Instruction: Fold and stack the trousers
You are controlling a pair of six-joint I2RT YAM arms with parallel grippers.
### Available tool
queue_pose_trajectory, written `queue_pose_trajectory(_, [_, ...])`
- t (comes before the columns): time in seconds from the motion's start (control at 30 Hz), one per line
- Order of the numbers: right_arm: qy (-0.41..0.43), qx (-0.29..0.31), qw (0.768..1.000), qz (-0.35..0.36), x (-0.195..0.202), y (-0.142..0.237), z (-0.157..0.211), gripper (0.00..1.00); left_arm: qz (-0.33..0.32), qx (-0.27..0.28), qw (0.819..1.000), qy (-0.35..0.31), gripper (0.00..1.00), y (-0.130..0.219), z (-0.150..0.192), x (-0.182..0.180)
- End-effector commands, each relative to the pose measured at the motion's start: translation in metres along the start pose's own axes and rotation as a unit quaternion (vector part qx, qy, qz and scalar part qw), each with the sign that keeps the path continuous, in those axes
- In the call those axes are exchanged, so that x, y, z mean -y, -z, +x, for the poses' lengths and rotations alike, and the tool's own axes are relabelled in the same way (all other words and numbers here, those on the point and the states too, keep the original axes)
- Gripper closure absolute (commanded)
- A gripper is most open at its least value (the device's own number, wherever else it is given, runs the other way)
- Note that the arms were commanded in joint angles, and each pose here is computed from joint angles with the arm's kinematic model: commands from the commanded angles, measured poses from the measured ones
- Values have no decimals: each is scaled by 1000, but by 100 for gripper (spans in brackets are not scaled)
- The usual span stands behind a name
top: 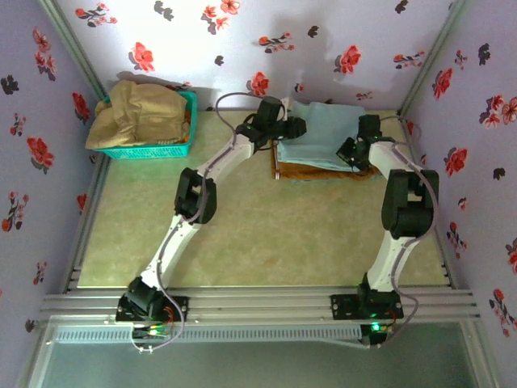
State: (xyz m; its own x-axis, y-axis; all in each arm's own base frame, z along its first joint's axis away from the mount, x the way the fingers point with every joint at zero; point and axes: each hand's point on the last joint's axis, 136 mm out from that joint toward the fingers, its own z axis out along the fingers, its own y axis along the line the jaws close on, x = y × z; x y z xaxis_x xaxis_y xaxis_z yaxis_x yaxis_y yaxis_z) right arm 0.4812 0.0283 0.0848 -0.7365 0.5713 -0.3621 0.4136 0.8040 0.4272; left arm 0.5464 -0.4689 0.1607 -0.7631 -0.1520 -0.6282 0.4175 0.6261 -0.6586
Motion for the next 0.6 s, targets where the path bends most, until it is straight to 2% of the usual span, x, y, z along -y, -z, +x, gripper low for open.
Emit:
queue_pose_trajectory(0.0, [-11, -18, 1000, -10, 2, 5, 16, 100, -43, 70, 996, 33, 65, 14, -36, -21])
queue_pose_trajectory(0.2, [-10, -30, 999, 27, 29, -2, 25, 100, -59, 124, 983, 122, 60, 30, -50, -63])
queue_pose_trajectory(0.37, [-14, -31, 999, 34, 38, -3, 28, 100, -68, 164, 977, 117, 56, 56, -62, -69])
queue_pose_trajectory(0.57, [-11, -31, 999, 33, 37, 2, 28, 100, -122, 144, 977, 103, 55, 65, -70, -100])
